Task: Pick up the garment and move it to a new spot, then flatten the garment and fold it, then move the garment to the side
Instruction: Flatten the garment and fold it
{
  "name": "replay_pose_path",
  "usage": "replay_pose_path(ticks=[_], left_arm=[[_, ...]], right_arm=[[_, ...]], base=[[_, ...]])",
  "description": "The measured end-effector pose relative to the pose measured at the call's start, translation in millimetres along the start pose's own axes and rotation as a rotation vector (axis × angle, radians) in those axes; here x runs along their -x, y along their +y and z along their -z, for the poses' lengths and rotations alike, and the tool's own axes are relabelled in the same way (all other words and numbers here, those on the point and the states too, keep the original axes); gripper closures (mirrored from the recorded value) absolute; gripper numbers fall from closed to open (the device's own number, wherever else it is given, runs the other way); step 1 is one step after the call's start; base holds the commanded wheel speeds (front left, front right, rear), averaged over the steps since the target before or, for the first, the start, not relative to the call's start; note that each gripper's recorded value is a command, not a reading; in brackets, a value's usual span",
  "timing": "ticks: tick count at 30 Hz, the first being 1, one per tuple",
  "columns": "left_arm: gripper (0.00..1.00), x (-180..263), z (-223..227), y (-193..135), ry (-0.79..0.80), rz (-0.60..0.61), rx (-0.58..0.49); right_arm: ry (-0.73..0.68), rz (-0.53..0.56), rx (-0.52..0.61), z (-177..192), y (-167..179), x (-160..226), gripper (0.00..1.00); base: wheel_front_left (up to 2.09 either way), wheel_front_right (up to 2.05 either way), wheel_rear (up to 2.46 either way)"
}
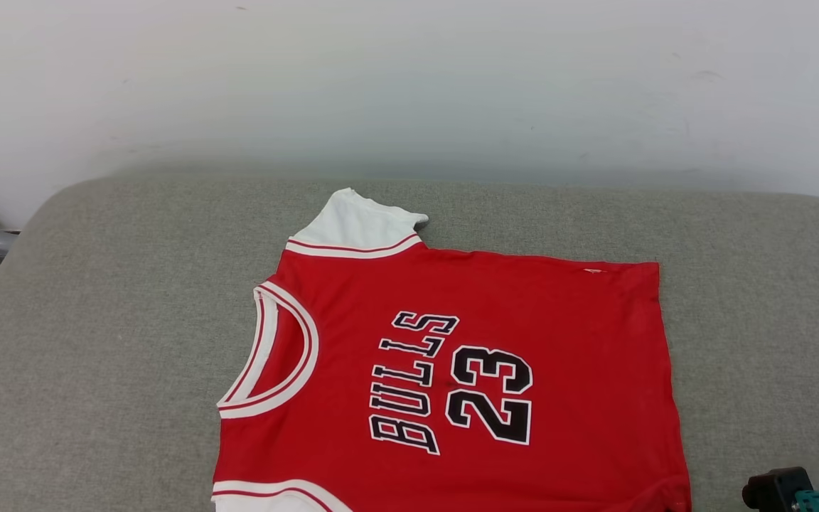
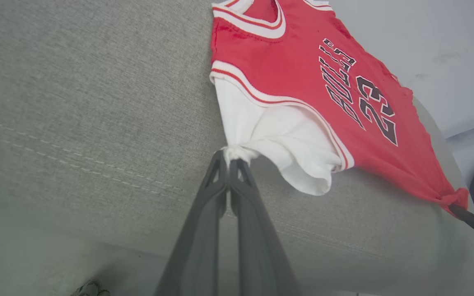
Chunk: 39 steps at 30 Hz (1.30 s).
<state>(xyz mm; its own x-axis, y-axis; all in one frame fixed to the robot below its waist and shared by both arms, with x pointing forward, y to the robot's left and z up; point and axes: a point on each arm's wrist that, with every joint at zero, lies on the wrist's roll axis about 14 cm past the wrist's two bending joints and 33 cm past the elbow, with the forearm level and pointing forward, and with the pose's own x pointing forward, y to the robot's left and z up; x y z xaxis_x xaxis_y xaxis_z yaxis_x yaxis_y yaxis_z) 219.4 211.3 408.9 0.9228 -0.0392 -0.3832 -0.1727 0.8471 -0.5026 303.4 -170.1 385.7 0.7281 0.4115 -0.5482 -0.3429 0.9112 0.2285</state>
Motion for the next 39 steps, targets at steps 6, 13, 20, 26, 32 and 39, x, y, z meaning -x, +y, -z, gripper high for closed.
replay_pose_path(ticks=[6, 13, 20, 26, 32, 39], left_arm=[[1.00, -11, -24, 0, -0.062, 0.012, -0.052], [1.00, -34, -51, -20, -0.102, 0.097, -0.136], [1.00, -73, -91, -44, -0.147, 0.190, -0.242], [1.00, -113, -121, -57, -0.163, 0.235, -0.306], [1.00, -155, -128, -63, -0.129, 0.256, -0.335], [1.00, -200, -118, -47, -0.052, 0.206, -0.342]], right_arm=[[-0.022, 0.007, -0.008, -4, 3, 0, 1.00], [-0.068, 0.023, -0.028, -17, 0, 0, 1.00], [-0.095, 0.033, -0.040, -33, -5, -9, 1.00], [-0.094, 0.029, -0.033, -46, -9, -23, 1.00], [-0.096, 0.028, -0.006, -63, -15, -39, 1.00], [-0.034, 0.028, 0.016, -62, -23, -63, 1.00]], base=[[0.00, 0.00, 0.00], [0.00, 0.00, 0.00], [0.00, 0.00, 0.00], [0.00, 0.00, 0.00], [0.00, 0.00, 0.00], [0.00, 0.00, 0.00]])
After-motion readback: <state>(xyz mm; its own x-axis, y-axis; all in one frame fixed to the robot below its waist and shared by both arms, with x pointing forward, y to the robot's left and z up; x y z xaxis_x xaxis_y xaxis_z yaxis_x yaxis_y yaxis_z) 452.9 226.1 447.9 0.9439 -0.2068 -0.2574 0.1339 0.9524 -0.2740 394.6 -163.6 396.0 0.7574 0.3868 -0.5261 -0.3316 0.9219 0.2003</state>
